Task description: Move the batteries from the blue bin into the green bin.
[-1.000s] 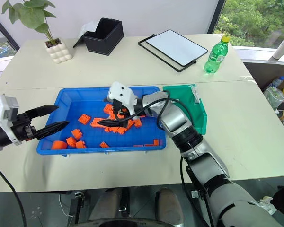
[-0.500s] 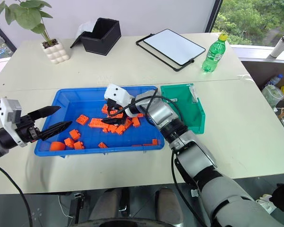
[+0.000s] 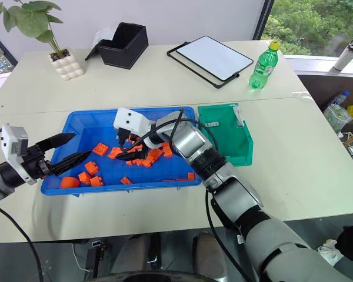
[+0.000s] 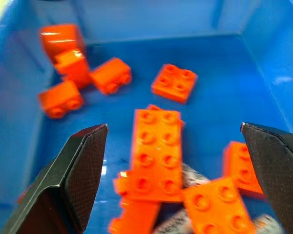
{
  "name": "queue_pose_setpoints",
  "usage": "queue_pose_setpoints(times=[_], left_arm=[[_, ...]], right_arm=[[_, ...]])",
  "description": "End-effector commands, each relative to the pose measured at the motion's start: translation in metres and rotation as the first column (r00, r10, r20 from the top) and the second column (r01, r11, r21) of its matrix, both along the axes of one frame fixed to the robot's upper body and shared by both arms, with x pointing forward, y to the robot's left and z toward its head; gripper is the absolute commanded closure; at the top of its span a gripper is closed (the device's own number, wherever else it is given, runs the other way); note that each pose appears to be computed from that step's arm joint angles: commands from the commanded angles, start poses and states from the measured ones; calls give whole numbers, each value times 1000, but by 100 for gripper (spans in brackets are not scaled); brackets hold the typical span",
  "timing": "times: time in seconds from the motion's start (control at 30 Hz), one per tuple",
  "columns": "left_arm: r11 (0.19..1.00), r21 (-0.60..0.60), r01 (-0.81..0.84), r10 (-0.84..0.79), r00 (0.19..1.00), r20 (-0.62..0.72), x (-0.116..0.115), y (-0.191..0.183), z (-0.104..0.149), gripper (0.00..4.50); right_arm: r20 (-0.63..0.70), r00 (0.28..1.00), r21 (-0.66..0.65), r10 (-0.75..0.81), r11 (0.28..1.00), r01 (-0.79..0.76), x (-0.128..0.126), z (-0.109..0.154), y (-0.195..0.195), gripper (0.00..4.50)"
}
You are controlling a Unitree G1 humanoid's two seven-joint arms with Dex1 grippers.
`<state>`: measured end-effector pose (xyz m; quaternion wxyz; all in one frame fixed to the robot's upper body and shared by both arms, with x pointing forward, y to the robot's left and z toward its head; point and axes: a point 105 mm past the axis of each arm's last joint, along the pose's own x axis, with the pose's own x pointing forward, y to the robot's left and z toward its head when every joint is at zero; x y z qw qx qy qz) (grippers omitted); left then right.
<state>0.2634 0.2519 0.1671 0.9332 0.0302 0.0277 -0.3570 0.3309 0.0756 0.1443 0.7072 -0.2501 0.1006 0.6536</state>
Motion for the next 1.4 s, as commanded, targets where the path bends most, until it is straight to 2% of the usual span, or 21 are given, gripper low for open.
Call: queue_pose_setpoints(times=[0.03, 0.23, 0.77, 0.87, 1.0, 1.03, 1.23, 1.4], left_arm=[[1000, 10, 3, -4, 998, 60, -1, -2, 12, 0], [1000, 5, 1, -1, 998, 63, 0, -2, 11, 0], [1000, -6, -12, 12, 997, 72, 0, -4, 9, 0], [1000, -3, -15, 15, 997, 72, 0, -5, 8, 0], [1000, 0, -15, 15, 997, 71, 0, -5, 6, 0], [1000, -1, -16, 16, 997, 71, 0, -5, 6, 0], [1000, -3, -20, 20, 997, 75, 0, -5, 7, 0], [1000, -4, -21, 22, 997, 77, 0, -4, 8, 0]], right_arm=[[23, 999, -20, 49, 999, -48, -12, -1, 5, 3], [11, 998, -32, 61, 998, -60, -19, -11, 13, 3], [43, 999, -65, 33, 997, -30, 3, -17, 20, 3], [45, 999, -61, 30, 998, -28, 4, -17, 22, 86], [53, 998, -49, 26, 999, -23, 6, -14, 24, 295], [58, 998, -48, 24, 999, -22, 7, -13, 24, 330], [75, 997, -24, 25, 999, -24, 7, -4, 25, 330], [82, 994, 46, 75, 996, -79, -6, 22, 35, 330]])
